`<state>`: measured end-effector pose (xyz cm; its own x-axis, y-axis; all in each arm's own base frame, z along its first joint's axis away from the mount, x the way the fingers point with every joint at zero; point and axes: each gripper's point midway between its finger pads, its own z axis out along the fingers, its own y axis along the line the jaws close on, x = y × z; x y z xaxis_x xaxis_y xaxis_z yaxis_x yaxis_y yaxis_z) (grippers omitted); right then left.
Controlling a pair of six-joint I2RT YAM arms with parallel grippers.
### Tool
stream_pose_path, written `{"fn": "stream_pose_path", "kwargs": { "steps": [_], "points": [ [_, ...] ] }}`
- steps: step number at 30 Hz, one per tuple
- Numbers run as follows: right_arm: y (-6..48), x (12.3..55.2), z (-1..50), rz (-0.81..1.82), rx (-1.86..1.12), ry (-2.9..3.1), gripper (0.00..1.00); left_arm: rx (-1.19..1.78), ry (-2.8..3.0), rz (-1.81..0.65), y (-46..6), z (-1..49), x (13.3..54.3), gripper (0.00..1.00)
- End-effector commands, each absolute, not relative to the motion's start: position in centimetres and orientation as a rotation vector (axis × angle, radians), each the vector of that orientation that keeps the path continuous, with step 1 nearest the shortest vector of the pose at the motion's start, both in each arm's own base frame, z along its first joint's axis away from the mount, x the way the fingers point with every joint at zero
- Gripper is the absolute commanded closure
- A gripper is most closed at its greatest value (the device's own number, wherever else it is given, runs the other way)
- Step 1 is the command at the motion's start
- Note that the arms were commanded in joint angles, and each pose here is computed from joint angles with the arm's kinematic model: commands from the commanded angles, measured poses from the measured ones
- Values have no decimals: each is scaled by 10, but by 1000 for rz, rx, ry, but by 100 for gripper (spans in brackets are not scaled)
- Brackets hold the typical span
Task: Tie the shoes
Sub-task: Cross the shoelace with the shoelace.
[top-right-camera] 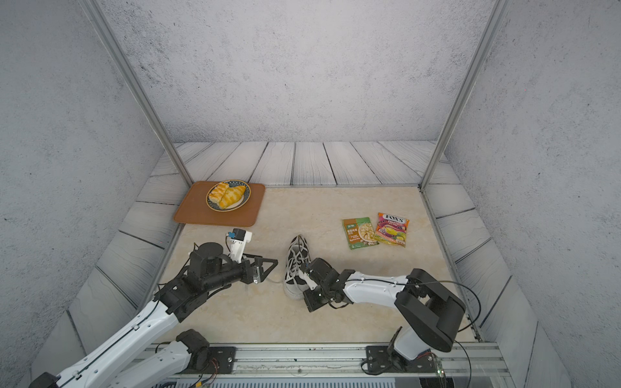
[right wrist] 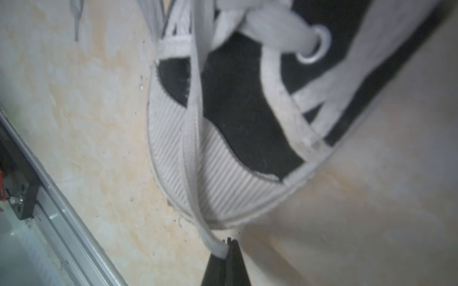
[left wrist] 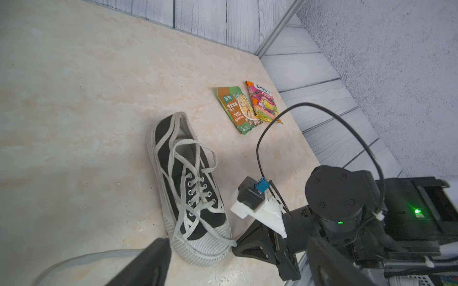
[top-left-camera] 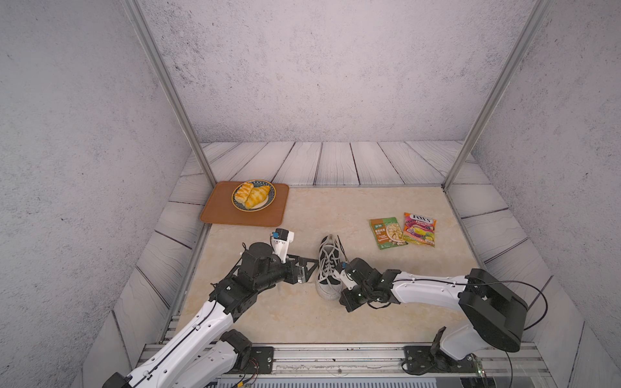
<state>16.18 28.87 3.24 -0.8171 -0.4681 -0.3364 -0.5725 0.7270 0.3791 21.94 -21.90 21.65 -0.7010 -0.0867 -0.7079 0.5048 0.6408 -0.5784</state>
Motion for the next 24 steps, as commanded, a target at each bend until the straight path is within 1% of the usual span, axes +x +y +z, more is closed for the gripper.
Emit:
{"fn": "stream_pose_path", "kwargs": {
  "steps": [1, 4, 10, 15, 24],
  "points": [
    [278, 167, 60, 593, -949, 2626, 100, 453, 2055, -1135, -236, 230, 214, 8],
    [271, 173, 74, 499, -1050, 2570, 100, 520, 2024, -1149, -245, 225, 210, 9],
    [269, 190, 95, 345, -1208, 2465, 100, 684, 1847, -1019, -262, 216, 202, 7],
    [275, 201, 116, 299, -1295, 2357, 100, 759, 1740, -928, -262, 206, 203, 8],
    [291, 210, 145, 302, -1418, 2199, 100, 881, 1674, -884, -274, 189, 206, 8]
  ]
}}
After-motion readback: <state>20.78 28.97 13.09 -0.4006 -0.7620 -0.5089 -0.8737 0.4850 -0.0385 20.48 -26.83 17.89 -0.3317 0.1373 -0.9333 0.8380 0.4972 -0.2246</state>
